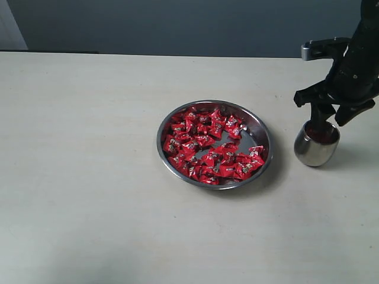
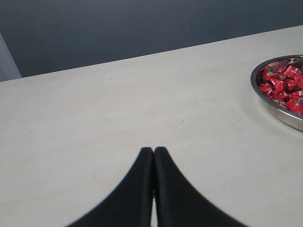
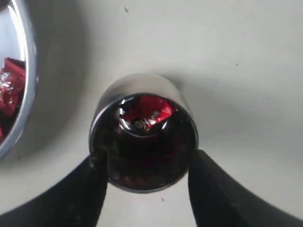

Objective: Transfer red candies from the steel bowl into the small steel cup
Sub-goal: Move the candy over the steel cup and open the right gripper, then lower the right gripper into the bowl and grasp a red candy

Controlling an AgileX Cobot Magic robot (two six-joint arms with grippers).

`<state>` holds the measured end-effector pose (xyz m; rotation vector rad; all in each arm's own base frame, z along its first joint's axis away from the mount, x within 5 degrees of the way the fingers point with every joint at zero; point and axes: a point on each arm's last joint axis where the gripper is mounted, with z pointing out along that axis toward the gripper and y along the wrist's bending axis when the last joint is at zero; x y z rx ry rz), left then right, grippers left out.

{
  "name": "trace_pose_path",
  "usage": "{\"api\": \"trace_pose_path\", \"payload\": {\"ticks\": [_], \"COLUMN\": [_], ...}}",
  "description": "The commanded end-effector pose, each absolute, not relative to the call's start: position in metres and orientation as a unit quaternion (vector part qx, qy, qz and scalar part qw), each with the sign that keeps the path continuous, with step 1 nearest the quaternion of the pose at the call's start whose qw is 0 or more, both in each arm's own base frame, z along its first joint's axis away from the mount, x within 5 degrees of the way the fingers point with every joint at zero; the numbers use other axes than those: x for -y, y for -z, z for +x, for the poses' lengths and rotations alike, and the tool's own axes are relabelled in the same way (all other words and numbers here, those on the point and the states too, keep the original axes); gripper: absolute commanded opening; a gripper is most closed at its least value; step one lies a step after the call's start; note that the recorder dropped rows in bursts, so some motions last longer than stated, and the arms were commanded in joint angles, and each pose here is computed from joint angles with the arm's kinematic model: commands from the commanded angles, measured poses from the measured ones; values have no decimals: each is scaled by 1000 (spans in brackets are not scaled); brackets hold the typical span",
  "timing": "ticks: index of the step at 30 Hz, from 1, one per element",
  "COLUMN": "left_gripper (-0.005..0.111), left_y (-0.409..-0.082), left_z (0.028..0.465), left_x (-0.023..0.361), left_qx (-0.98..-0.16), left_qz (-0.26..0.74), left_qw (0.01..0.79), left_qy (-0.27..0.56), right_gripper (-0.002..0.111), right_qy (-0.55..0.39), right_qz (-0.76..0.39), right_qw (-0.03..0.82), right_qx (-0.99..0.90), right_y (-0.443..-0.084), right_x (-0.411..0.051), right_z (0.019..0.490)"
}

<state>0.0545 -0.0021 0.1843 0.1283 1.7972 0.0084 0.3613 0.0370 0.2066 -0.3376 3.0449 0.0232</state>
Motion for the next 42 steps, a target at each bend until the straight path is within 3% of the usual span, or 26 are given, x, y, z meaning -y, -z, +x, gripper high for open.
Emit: {"api": "trace_pose_path", "payload": {"ticks": [1, 7, 13, 24, 38, 42], "left_gripper": [0, 0, 0, 0, 0, 0], "left_y": [-185, -185, -185, -185, -185, -185], "left_z": [54, 54, 54, 54, 54, 54], "left_x": [2, 2, 2, 2, 2, 2], "left_qx": [-779, -779, -779, -779, -779, -779], "left_qz": [54, 54, 54, 54, 54, 54], "left_qw": [625, 625, 625, 625, 625, 625], "left_qy": [0, 0, 0, 0, 0, 0], "right_gripper": [46, 46, 46, 46, 46, 31], "right_qy": [-70, -175, -149, -129, -112, -113], "right_qz": [-77, -156, -225, -212, -222, -225], "right_qw": [70, 106, 129, 138, 138, 130], "right_qx": [-992, -966, -954, -959, -959, -959], "right_y": [-221, -224, -193, -135, -120, -119], "right_x": [-47, -101, -145, -152, -152, -152], "right_z": [370, 371, 376, 395, 404, 403]}}
